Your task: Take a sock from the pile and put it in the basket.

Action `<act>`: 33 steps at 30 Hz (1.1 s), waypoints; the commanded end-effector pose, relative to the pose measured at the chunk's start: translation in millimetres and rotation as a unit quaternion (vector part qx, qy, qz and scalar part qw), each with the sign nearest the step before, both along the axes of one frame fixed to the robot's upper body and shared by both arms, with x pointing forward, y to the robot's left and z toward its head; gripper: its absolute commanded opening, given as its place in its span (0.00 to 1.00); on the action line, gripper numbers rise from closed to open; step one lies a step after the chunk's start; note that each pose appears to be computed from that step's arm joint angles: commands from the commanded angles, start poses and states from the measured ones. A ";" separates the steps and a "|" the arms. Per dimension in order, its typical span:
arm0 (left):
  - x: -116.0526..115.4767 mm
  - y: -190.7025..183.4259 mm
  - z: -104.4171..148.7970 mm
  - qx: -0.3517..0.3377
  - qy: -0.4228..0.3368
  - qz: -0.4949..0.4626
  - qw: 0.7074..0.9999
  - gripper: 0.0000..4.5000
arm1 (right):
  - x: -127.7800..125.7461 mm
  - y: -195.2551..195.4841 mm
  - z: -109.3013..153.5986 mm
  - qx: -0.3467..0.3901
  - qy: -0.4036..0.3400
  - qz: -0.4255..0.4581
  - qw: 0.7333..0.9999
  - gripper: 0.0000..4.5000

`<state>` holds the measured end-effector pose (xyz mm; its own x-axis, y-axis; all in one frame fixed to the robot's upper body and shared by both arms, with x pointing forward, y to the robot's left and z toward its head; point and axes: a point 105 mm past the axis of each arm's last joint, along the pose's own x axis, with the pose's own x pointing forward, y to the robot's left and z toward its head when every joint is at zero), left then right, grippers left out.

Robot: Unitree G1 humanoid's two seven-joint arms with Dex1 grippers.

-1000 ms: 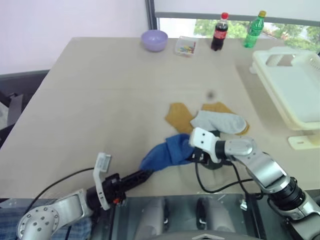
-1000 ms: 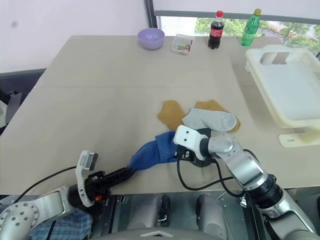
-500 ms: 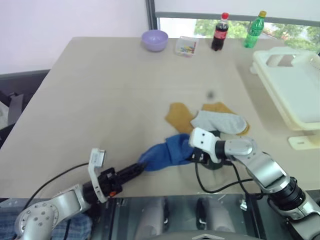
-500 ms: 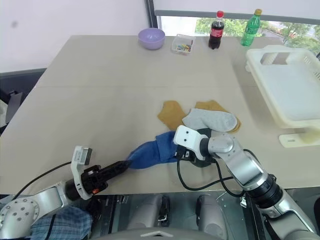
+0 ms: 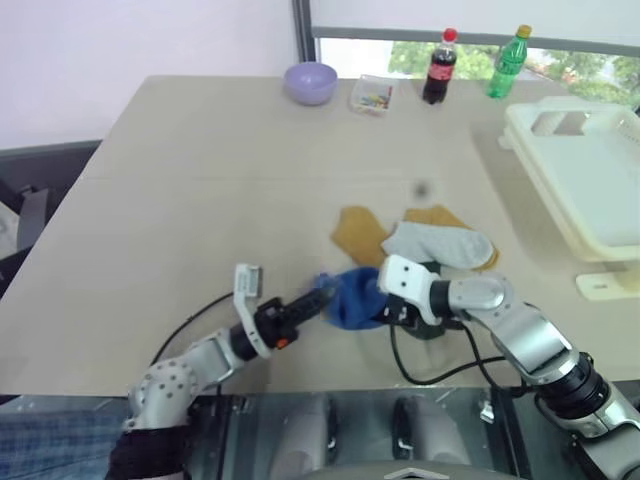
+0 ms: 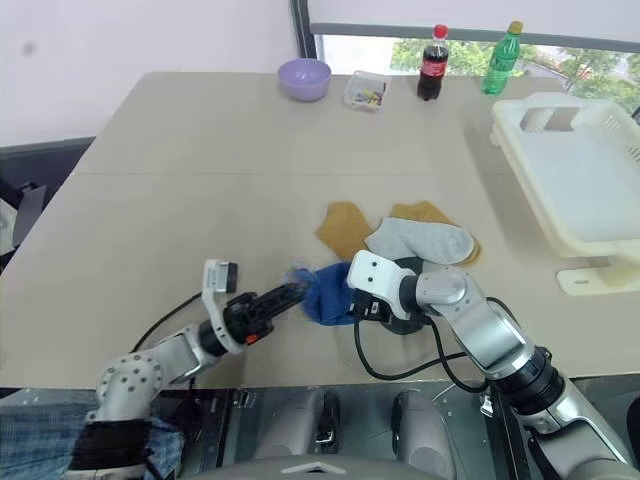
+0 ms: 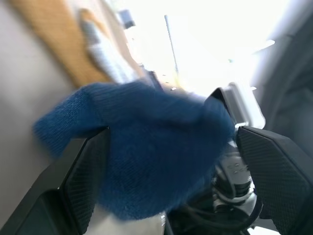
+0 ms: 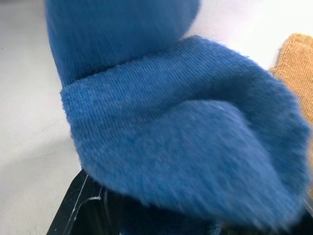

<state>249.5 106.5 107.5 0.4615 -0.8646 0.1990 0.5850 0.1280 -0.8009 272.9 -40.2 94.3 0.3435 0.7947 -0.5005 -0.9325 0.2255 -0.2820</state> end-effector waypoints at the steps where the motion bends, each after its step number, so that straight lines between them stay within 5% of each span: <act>1: 6.9 -10.6 12.1 -0.007 -0.016 -0.007 1.000 1.00 | -3.2 1.3 -2.3 -0.005 0.004 0.005 1.000 0.62; 17: -0.6 -45.7 25.7 -0.007 -0.015 -0.051 0.999 1.00 | -0.9 3.2 2.0 -0.002 -0.001 0.002 1.000 0.62; 22: 1.9 -45.7 13.0 0.022 0.000 -0.047 0.999 1.00 | -5.6 -1.3 8.7 -0.004 0.004 0.011 1.000 0.99; 33: 4.7 -51.7 7.8 0.012 0.009 -0.058 0.998 1.00 | -17.4 -39.9 23.4 -0.033 0.009 -0.011 0.999 0.99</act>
